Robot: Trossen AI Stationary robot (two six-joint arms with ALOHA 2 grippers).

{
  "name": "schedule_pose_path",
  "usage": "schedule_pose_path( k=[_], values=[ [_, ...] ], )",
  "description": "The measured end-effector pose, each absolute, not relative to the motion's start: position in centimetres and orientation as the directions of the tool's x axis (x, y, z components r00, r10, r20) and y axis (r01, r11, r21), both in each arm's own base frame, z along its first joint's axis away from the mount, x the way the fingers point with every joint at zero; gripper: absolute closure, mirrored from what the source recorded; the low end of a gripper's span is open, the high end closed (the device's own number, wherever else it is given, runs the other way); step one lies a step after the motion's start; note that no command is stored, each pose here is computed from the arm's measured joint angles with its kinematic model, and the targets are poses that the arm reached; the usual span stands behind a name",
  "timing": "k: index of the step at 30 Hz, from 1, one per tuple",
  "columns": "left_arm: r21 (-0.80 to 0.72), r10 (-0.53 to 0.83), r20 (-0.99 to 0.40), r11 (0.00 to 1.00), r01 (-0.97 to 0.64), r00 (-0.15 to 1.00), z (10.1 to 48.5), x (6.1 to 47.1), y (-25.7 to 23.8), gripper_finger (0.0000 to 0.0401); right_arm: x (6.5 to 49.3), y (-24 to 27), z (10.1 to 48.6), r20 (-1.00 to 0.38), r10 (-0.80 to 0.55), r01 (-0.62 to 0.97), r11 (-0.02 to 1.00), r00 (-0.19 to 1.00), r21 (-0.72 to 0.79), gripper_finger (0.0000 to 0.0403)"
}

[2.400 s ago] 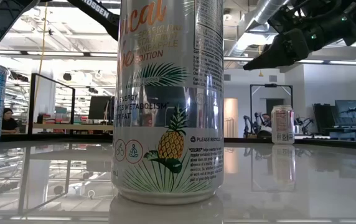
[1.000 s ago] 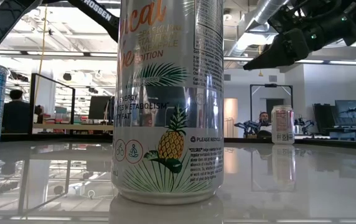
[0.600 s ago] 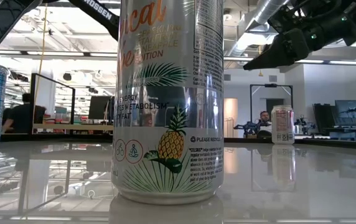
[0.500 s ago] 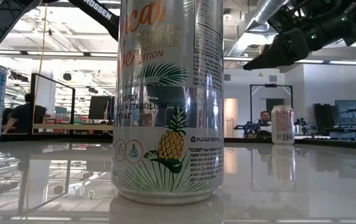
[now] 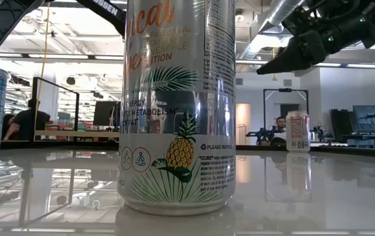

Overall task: Place canned beverage on shelf
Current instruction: Put the silver soda can on the shelf aligned with the other silver soda can

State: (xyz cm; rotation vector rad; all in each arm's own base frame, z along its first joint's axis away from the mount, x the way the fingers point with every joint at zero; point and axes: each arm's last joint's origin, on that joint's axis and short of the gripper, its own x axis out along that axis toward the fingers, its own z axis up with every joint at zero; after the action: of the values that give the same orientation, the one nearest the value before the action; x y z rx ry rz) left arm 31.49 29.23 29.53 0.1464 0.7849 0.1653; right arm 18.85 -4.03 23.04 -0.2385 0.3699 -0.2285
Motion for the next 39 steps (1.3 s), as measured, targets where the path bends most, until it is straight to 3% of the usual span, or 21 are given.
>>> schedule_pose_path(
  k=[8,16,23,29,34,39],
  values=[
    [0.085,0.115,-0.797,0.993,-0.079,0.593,32.8,30.2,27.7,0.0067,18.8,-4.0,22.8,-0.348,-0.259,0.182,0.954,0.901,-0.238,0.0159],
    [0.004,0.094,-0.856,0.985,-0.175,0.509,35.3,27.7,24.7,0.0067,18.7,-4.0,22.6,-0.377,-0.256,0.234,0.967,0.890,-0.105,0.0159],
    [0.039,0.085,-0.835,0.995,-0.095,0.544,37.1,26.2,19.6,0.0067,19.0,-2.9,27.7,-0.451,-0.167,0.222,0.972,0.877,0.073,0.0159],
    [0.144,0.125,-0.684,0.989,-0.034,0.718,39.0,24.2,14.7,0.0067,19.3,0.6,33.2,-0.496,-0.018,0.154,0.960,0.868,0.235,0.0159],
    [0.247,0.086,-0.490,0.968,0.044,0.868,38.6,23.2,11.2,0.0067,19.3,5.8,34.1,-0.605,0.134,0.183,0.883,0.785,0.432,0.0159],
    [0.361,0.142,-0.350,0.932,-0.006,0.926,38.6,22.7,9.3,0.0067,19.7,10.2,33.5,-0.641,0.088,0.271,0.856,0.762,0.439,0.0159]
  ],
)
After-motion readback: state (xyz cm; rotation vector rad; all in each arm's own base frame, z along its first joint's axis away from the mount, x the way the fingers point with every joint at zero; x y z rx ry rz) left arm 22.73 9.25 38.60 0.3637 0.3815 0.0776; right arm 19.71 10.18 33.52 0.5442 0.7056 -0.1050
